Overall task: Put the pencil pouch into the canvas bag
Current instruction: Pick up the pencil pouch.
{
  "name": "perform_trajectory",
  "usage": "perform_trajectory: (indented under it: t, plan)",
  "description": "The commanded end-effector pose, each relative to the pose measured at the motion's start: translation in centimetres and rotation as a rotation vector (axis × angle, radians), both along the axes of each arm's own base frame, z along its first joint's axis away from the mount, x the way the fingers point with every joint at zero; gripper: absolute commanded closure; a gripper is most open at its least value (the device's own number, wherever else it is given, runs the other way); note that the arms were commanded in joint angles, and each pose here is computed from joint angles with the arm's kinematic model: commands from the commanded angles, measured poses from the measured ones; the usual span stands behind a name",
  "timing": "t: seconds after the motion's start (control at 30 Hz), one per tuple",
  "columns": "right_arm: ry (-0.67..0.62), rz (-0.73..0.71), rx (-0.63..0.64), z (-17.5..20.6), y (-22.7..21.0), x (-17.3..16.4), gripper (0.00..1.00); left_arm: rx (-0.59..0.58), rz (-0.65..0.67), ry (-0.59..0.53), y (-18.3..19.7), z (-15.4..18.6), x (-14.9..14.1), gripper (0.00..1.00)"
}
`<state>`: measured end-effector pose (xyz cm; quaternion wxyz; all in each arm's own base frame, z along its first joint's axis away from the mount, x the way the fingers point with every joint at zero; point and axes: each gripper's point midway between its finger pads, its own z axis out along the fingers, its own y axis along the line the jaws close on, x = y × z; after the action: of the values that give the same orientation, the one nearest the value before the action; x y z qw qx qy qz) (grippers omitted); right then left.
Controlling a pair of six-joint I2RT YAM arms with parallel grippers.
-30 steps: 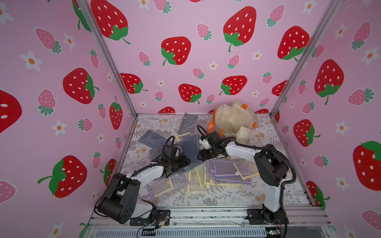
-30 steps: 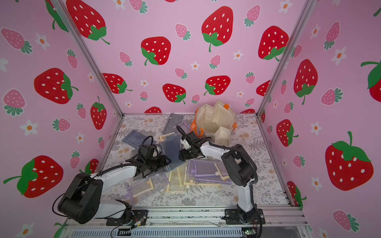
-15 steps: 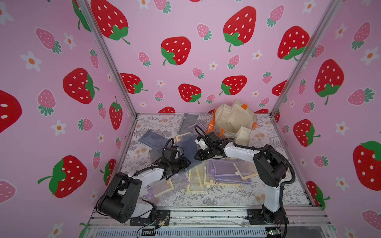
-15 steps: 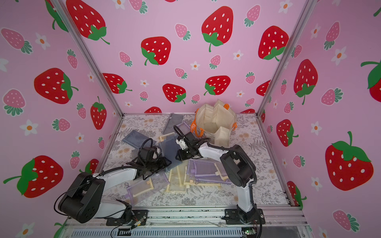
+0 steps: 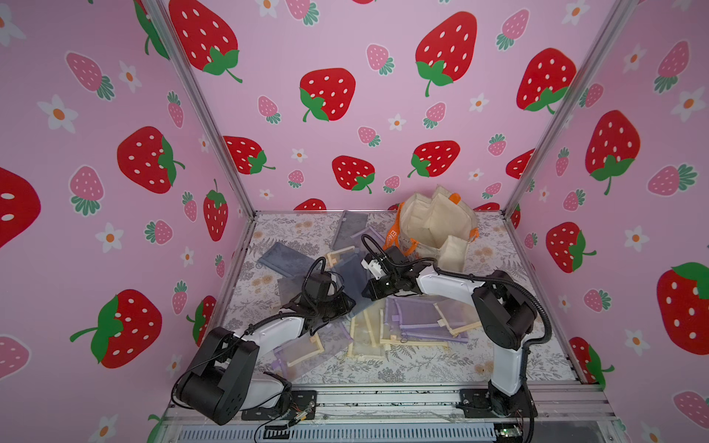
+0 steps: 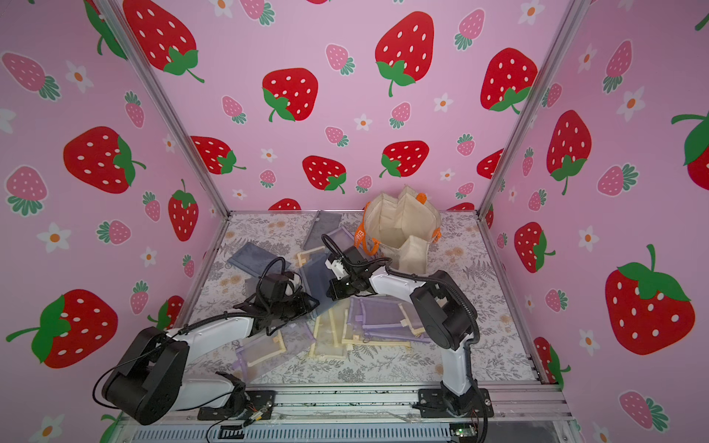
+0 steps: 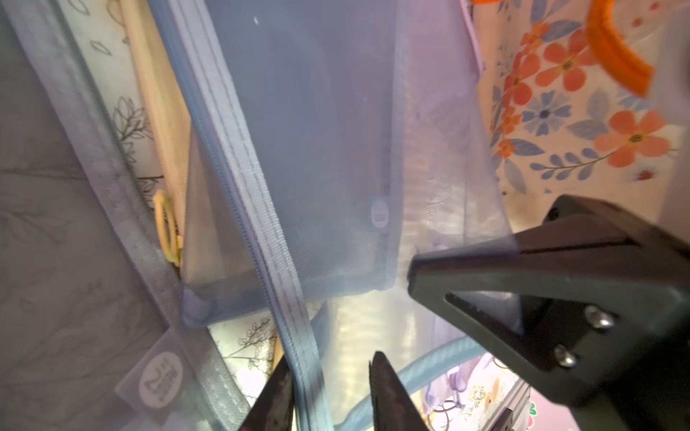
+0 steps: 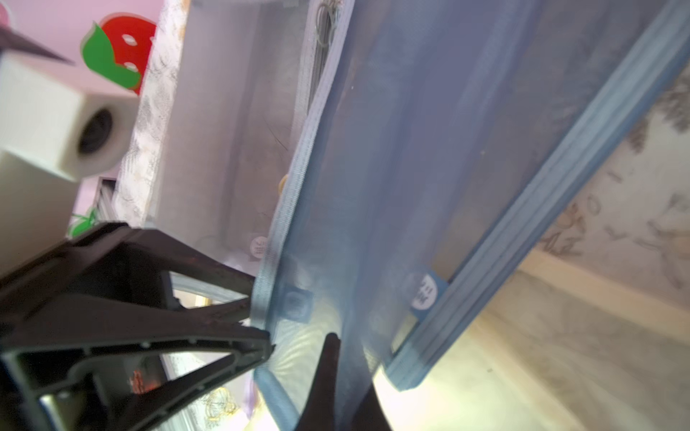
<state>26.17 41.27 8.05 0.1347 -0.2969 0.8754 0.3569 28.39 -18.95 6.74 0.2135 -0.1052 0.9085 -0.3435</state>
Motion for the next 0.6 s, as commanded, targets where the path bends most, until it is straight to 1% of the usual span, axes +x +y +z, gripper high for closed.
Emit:
perform_trajectory:
  t: [0.0,0.07,0.17,0.2,0.3,0.33,0.4,0.57]
  plan:
    - [-0.045,0.032,0.034,3.3,-0.4,-1.2,1.0,-0.011,-0.031,-0.039,-0.3,1.6,-0.5,0.65]
    - [-0.086,0.04,0.032,4.8,-1.0,-1.4,1.0,0.011,-0.039,-0.052,0.1,2.3,-1.1,0.63]
    - [-0.174,0.051,0.028,7.8,-2.4,-1.7,1.0,0.084,-0.036,-0.071,1.5,3.2,-2.0,0.56]
    - [-0.209,0.053,0.023,9.0,-3.0,-1.7,1.0,0.115,-0.033,-0.079,2.2,3.5,-2.4,0.52]
    - [-0.301,0.069,0.016,12.5,-4.2,-1.8,1.0,0.176,-0.029,-0.095,3.4,4.3,-3.1,0.35]
    - [-0.331,0.075,0.008,13.6,-4.6,-1.8,1.0,0.191,-0.026,-0.095,3.7,4.4,-3.2,0.32]
    - [-0.383,0.084,-0.014,15.7,-5.3,-1.6,1.0,0.207,-0.022,-0.098,4.0,4.7,-3.3,0.29]
    - [-0.524,0.059,-0.034,21.6,-7.7,0.5,1.0,0.206,-0.017,-0.106,3.9,4.9,-2.8,0.28]
